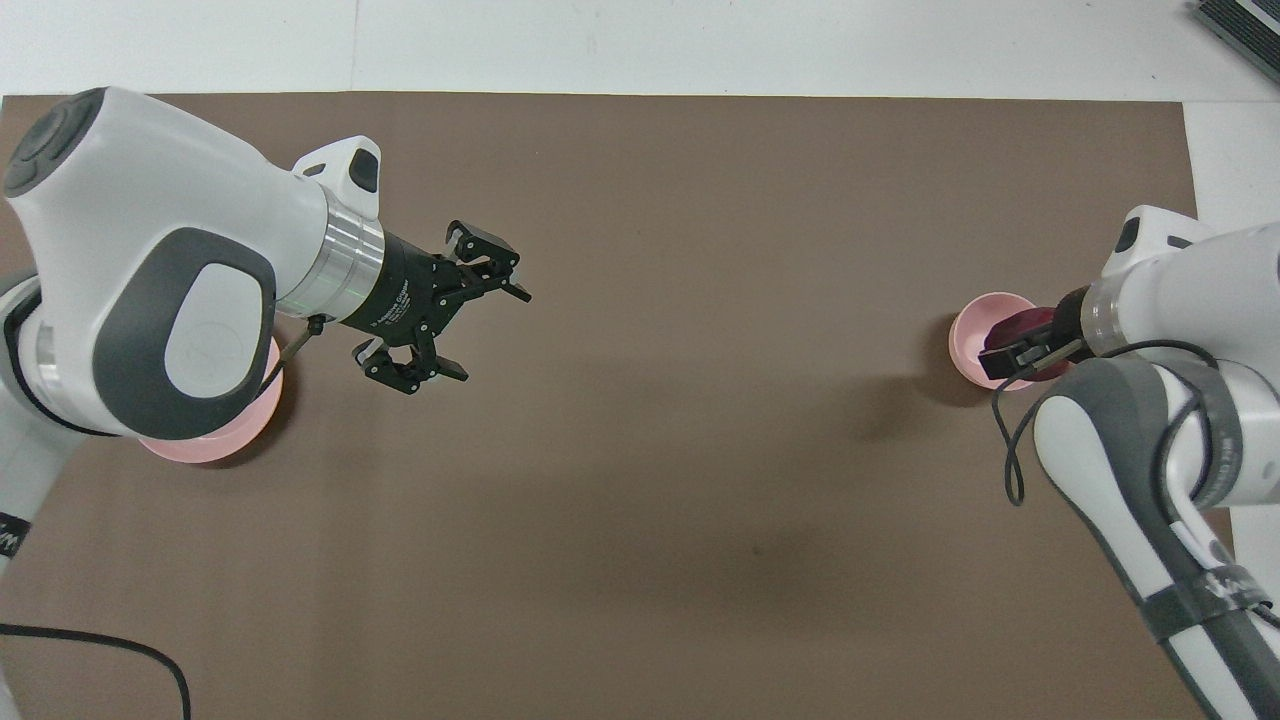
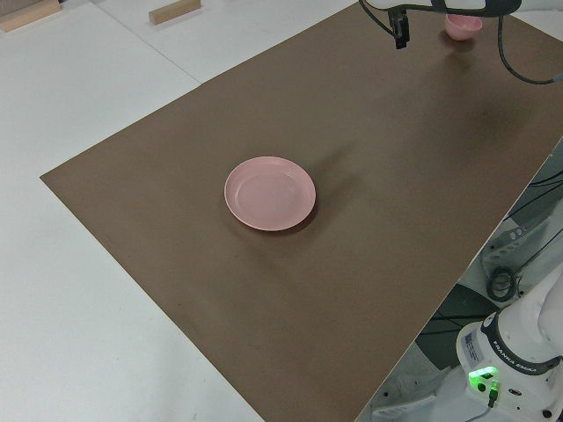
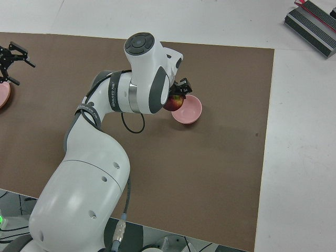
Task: Move apple from plate to bowl
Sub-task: 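Move the apple over the pink bowl while the left gripper withdraws, then lower the apple into the bowl while the left gripper returns to rest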
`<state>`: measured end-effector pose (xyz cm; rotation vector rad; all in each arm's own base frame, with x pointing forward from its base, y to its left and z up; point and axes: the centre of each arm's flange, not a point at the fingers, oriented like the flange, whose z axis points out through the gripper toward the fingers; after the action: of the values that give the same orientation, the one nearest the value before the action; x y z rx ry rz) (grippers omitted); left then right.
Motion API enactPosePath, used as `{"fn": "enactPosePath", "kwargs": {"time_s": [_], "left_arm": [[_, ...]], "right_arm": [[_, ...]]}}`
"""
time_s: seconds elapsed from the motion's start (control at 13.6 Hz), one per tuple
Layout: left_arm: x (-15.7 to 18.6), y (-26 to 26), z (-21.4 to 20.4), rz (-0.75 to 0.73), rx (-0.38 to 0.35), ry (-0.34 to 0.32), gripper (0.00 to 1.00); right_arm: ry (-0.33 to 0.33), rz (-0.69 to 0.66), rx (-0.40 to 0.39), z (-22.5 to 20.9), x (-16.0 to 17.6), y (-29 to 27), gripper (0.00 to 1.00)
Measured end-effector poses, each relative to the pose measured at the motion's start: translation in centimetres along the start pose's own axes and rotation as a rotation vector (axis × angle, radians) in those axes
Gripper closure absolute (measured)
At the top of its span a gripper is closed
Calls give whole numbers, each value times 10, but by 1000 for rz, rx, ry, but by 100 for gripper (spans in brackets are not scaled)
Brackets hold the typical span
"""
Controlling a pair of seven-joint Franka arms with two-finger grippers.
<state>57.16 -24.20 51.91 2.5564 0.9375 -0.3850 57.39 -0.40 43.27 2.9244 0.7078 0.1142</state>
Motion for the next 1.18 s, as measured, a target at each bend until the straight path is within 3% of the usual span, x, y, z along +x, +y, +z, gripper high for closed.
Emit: {"fn": "enactPosePath", "kwargs": {"time_s": [0.22, 0.44, 0.66, 0.88, 1.18], "left_arm": [[2, -5, -13, 149, 64, 107, 0], [10, -12, -18, 299, 190, 243, 0], [14, -18, -31, 486, 236, 268, 0], [41, -38, -55, 705, 274, 259, 0], [44, -51, -77, 868, 360, 281, 0]], "right_arm": [[-1, -121, -171, 15, 23, -6, 8], [-23, -209, -243, 38, 46, -20, 8], [-52, -243, -272, 59, 45, -14, 8], [-72, -254, -279, 70, 44, -11, 8], [-92, -251, -270, 83, 38, -7, 8]]}}
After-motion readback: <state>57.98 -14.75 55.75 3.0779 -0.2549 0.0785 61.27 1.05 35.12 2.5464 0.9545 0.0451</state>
